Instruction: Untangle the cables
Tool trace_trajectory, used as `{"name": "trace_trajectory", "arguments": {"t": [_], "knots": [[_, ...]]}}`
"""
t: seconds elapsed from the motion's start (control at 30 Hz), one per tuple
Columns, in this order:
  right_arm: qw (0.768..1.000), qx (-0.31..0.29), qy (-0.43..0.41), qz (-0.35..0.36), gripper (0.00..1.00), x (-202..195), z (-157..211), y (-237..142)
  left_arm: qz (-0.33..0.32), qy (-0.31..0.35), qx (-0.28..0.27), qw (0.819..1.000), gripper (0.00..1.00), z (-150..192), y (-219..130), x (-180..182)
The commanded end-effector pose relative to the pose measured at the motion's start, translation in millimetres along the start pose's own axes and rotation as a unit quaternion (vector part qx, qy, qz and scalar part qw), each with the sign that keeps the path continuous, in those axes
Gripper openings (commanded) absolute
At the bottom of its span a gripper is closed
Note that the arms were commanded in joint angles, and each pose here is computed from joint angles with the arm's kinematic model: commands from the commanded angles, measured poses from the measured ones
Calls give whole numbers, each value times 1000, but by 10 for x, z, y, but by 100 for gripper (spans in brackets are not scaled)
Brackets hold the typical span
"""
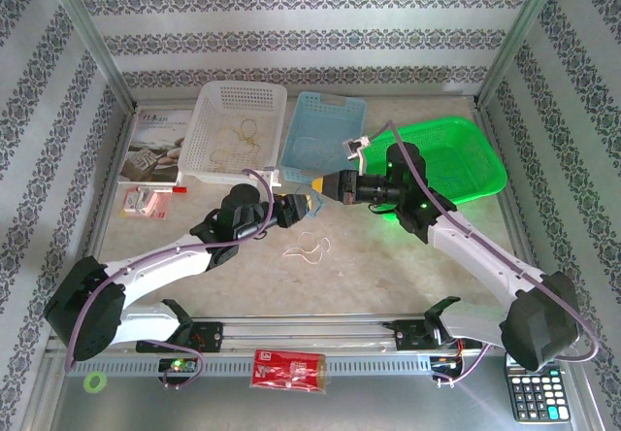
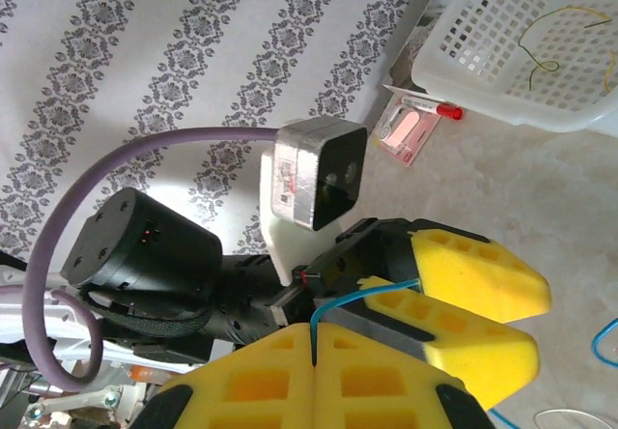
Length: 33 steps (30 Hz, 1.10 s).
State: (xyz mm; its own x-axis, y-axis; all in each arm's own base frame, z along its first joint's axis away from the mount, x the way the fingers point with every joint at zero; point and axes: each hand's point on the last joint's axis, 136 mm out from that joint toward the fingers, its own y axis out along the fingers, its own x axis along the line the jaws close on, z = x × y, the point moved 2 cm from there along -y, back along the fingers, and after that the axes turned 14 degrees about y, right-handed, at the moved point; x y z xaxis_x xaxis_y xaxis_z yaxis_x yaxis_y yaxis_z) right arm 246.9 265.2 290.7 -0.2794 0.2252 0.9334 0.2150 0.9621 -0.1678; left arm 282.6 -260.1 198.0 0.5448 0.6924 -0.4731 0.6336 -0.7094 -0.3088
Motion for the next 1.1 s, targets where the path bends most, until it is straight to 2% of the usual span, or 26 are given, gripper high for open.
{"name": "trace_trajectory", "arguments": {"t": [0.0, 0.07, 0.37, 0.6, 0.7, 0.77, 0.8, 0.83, 0.9, 1.07], "knots": [[999, -10, -29, -27, 0, 260, -40, -27, -18, 14, -8, 1000, 40, 5, -8, 85], [999, -11, -29, -25, 0, 248, -38, -27, -19, 16, -8, 1000, 35, 9, -12, 90], [998, -50, -20, 6, 0, 6, -130, -147, -44, 34, -18, 998, 1, -56, -181, 124], [986, -146, 48, 64, 0, -507, -379, -524, -58, 40, -28, 997, 0, -132, -390, 140], [986, -145, 54, 67, 0, -564, -374, -536, -34, 27, -34, 998, 0, -187, -405, 51], [988, -133, 51, 65, 32, -558, -339, -497, -15, 15, -39, 999, 0, -242, -393, -25], [989, -129, 45, 63, 45, -535, -325, -476, -8, 7, -40, 999, 0, -269, -381, -54], [989, -128, 40, 63, 52, -512, -313, -467, -3, 0, -41, 999, 0, -288, -370, -75], [989, -126, 29, 65, 61, -478, -279, -447, 4, -21, -46, 999, 0, -337, -343, -102], [990, -125, 15, 67, 68, -457, -179, -421, 0, -83, -55, 995, 0, -402, -293, -83]]}}
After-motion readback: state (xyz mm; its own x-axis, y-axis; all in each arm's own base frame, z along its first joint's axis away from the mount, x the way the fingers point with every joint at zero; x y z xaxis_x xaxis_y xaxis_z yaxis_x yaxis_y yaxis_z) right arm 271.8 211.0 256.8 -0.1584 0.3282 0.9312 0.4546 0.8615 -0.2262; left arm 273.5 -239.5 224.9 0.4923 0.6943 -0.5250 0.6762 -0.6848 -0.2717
